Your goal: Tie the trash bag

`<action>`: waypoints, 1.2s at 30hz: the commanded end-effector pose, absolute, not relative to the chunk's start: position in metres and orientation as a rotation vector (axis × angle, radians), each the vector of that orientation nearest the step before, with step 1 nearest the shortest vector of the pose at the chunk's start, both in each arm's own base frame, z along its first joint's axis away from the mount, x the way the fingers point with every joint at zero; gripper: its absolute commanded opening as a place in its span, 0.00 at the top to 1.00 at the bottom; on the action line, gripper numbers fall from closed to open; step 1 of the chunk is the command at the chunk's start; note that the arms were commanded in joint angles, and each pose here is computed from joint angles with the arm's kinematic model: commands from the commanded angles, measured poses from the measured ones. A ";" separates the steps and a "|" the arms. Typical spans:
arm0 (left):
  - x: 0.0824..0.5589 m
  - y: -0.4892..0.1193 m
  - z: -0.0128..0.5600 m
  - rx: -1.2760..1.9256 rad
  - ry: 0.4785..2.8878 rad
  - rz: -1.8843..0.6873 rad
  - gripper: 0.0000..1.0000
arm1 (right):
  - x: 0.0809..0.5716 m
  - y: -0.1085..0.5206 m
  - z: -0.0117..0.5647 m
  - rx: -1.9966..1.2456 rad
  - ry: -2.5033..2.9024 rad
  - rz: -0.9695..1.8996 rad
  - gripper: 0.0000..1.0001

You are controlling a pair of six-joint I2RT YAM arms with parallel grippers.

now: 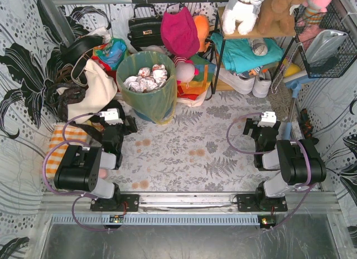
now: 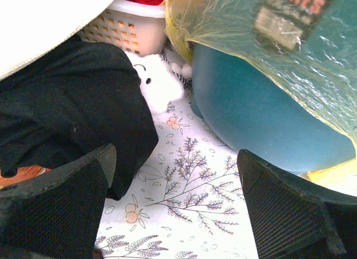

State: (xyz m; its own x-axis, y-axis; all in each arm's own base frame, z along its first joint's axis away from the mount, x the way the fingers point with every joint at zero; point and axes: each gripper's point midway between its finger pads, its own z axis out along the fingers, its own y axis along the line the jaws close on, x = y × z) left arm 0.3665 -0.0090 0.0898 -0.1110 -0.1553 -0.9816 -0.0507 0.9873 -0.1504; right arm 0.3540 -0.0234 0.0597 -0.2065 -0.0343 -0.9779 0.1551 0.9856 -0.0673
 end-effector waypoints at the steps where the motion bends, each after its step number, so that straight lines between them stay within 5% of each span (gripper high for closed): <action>1: 0.375 -0.008 0.109 -0.148 1.615 -0.089 0.02 | 0.361 -0.027 0.074 0.103 1.715 -0.183 0.03; 36: 0.375 -0.008 0.109 -0.150 1.616 -0.092 0.02 | 0.362 -0.025 0.074 0.100 1.718 -0.173 0.03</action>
